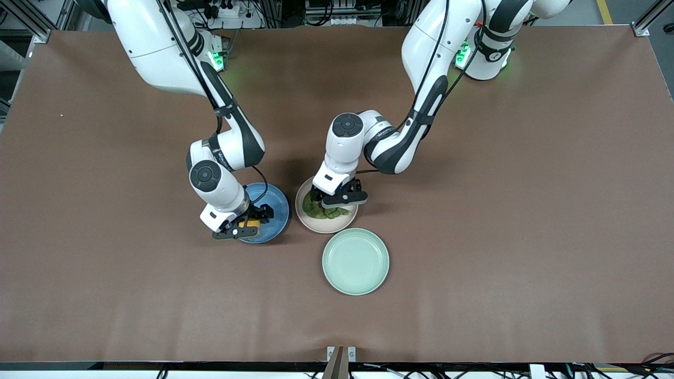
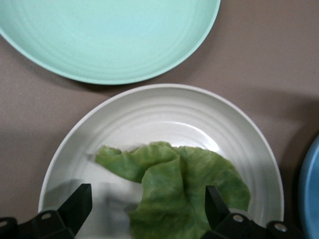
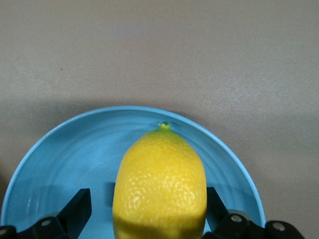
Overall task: Pick lemon and lettuce from blue and beige plates
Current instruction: 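Close the right gripper on the lemon while the left gripper grasps lettuce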
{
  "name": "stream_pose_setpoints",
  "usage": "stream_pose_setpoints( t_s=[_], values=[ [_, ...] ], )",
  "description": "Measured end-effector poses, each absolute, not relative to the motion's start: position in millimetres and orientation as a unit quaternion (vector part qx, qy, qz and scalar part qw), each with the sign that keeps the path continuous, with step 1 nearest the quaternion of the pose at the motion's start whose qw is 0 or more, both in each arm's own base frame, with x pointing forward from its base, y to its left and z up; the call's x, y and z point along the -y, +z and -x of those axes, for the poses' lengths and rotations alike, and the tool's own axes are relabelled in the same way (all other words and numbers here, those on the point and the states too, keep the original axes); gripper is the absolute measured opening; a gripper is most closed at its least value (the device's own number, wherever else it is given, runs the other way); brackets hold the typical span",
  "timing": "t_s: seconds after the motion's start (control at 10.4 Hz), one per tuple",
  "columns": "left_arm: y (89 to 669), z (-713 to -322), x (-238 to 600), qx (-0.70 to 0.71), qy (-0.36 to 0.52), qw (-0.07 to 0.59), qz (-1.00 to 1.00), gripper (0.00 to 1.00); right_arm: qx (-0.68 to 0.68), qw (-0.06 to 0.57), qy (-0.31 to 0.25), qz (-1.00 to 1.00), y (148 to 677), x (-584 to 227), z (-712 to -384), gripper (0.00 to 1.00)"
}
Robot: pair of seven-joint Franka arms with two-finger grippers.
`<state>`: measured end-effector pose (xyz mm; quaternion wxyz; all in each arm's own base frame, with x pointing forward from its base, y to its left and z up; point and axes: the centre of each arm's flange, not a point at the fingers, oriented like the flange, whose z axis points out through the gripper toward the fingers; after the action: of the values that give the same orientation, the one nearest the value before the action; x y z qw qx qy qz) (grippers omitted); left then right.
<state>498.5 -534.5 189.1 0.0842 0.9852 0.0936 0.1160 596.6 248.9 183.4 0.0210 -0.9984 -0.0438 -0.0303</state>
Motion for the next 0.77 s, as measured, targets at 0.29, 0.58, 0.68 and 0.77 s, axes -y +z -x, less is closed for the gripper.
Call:
stream_pose_setpoints(
  t_s=[0.29,0.58,0.68,0.77],
  values=[
    [186.4,-499.4,538.1,-0.090,0.123,0.081,-0.985,1.00,0.044,0.020,-0.030,0.998,175.1,-247.3,-592.9,0.92],
    [178.4,-498.1,540.8,-0.092,0.124,0.078,-0.985,1.00,0.044,0.020,-0.033,0.998,178.7,-247.5,-594.4,0.68],
    [177.3,-498.3,540.8,-0.097,0.124,0.079,-0.984,1.00,0.044,0.020,-0.033,0.998,178.9,-247.1,-594.7,0.64],
    [177.6,-498.6,541.0,-0.099,0.124,0.079,-0.984,1.00,0.044,0.020,-0.033,0.998,179.1,-247.0,-595.0,0.61]
  ],
)
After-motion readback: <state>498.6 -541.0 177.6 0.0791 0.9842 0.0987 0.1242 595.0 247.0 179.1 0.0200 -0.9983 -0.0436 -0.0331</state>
